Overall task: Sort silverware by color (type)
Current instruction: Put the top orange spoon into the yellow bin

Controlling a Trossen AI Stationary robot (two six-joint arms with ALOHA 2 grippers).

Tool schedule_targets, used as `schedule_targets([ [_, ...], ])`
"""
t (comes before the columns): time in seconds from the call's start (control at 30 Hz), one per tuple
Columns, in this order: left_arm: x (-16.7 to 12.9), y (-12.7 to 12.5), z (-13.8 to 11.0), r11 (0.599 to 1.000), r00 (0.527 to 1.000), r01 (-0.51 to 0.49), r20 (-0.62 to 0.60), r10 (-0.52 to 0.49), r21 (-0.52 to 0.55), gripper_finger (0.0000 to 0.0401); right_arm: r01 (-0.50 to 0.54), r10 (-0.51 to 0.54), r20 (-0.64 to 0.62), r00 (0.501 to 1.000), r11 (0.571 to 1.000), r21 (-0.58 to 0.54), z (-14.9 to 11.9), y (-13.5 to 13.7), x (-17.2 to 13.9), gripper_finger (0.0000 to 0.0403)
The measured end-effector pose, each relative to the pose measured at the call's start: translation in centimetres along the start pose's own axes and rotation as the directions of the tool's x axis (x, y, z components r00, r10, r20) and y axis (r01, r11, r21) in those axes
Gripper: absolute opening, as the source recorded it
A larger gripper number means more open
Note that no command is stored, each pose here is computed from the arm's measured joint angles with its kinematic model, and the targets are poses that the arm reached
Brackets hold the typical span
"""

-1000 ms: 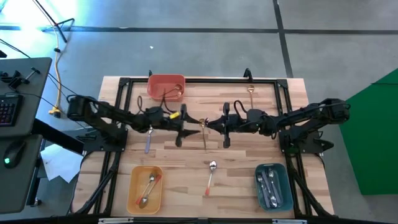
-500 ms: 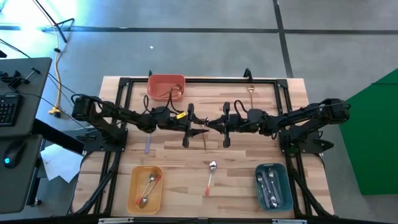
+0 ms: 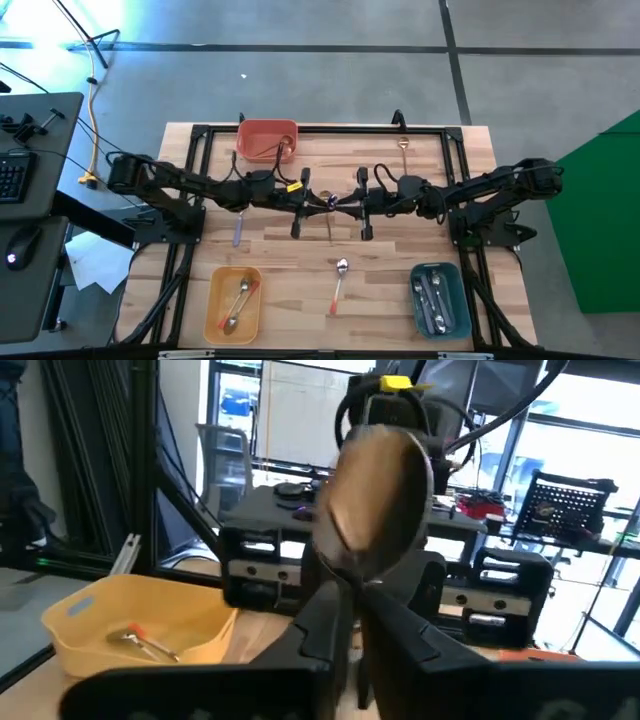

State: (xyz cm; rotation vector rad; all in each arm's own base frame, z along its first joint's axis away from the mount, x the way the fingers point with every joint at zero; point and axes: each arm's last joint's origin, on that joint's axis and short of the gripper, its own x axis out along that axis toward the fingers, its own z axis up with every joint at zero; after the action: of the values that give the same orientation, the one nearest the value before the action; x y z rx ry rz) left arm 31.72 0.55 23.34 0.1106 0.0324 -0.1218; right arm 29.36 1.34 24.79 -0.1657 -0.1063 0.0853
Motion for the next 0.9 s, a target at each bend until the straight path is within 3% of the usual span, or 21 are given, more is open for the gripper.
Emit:
schedule_targets([
  [0.27, -3.7, -1.9, 2.5, 0.998, 0.978, -0.061, -0.199, 0.061, 0.004, 0.0003, 0.037, -0.038, -0.016, 0.999, 0.998, -0.046, -0.2, -0.5, 0.0, 0.0111],
  [0.43, -6.9, -3.6, 3.5, 0.989, 0.936, -0.139, -0.335, 0.112, -0.059, 0.0001, 0.140, -0.146, -0.040, 0.989, 0.984, -0.111, -0.3, -1.2, -0.1, 0.0129],
  [0.67, -10.5, -6.3, 3.7, 0.930, 0.870, -0.239, -0.486, 0.077, -0.280, 0.0001, 0.193, -0.216, -0.148, 0.965, 0.969, -0.152, -1.5, -2.3, -0.3, 0.0095],
  [0.9, -12.7, -9.6, 5.3, 0.849, 0.725, -0.376, -0.688, 0.020, -0.372, 0.0001, 0.206, -0.234, -0.201, 0.951, 0.967, -0.152, -2.1, -3.1, -0.5, 0.0010],
])
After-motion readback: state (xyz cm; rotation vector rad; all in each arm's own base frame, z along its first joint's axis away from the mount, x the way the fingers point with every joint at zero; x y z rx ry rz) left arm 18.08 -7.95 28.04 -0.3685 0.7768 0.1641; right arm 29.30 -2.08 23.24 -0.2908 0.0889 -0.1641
